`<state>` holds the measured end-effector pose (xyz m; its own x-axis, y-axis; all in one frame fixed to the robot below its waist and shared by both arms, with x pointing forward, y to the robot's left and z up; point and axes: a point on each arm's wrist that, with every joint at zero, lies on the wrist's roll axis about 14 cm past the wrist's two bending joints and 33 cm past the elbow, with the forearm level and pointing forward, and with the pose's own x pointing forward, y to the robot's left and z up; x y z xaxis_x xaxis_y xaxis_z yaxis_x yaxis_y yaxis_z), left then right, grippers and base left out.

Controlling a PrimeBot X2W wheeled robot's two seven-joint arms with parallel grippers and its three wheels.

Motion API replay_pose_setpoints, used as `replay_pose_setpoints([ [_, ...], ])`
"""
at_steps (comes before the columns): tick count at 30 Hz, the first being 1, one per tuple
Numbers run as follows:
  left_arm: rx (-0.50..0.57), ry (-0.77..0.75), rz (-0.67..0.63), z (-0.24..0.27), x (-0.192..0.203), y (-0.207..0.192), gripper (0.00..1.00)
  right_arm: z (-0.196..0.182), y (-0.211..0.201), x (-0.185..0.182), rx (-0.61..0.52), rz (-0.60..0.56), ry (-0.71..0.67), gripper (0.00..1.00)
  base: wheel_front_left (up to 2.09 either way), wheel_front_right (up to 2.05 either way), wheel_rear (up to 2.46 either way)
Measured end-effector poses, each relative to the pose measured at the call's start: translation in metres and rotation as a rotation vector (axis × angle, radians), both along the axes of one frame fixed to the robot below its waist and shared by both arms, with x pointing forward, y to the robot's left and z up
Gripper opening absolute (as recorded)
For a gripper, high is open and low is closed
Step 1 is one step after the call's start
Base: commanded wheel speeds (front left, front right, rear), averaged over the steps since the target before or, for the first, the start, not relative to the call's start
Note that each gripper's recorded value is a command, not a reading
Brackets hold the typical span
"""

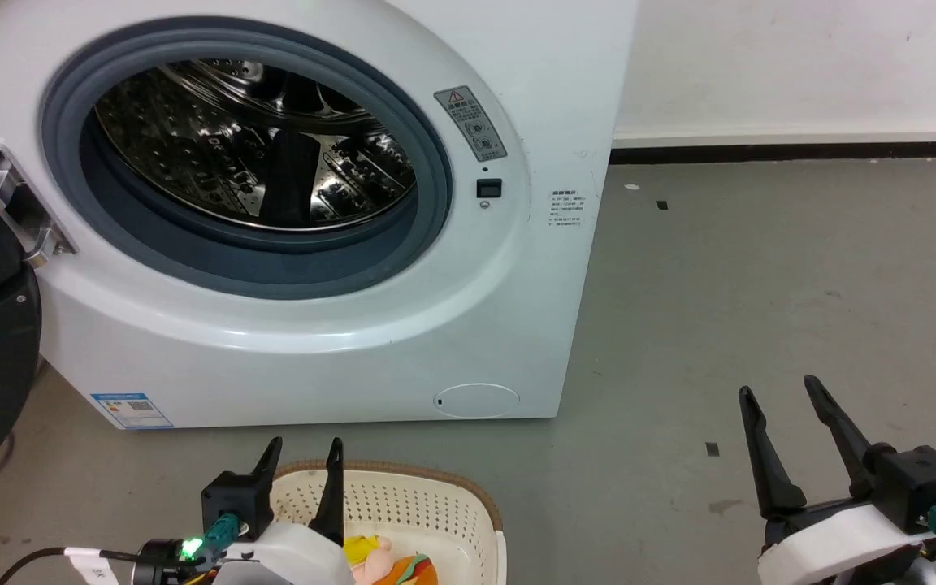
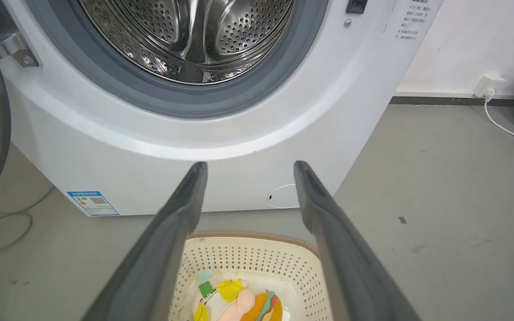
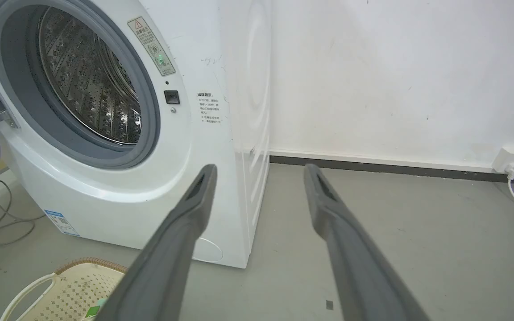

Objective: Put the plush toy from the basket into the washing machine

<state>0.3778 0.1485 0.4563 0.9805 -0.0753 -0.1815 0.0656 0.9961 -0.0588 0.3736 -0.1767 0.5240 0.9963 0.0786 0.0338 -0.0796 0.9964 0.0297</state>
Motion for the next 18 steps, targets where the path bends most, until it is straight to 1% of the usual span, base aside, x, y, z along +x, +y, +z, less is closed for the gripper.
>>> replay_pose_setpoints([
  [10,-0.021,0.107,-0.021,-0.037,0.009,-0.007,1.0,-0.01,-0.006,0.006,0.003,-0.017,0.016,1.0,0.0,0.0,0.0],
  [18,-0.022,0.202,-0.051,-0.072,0.017,-0.012,1.0,-0.014,-0.014,0.017,0.005,-0.041,0.015,1.0,0.0,0.0,0.0],
])
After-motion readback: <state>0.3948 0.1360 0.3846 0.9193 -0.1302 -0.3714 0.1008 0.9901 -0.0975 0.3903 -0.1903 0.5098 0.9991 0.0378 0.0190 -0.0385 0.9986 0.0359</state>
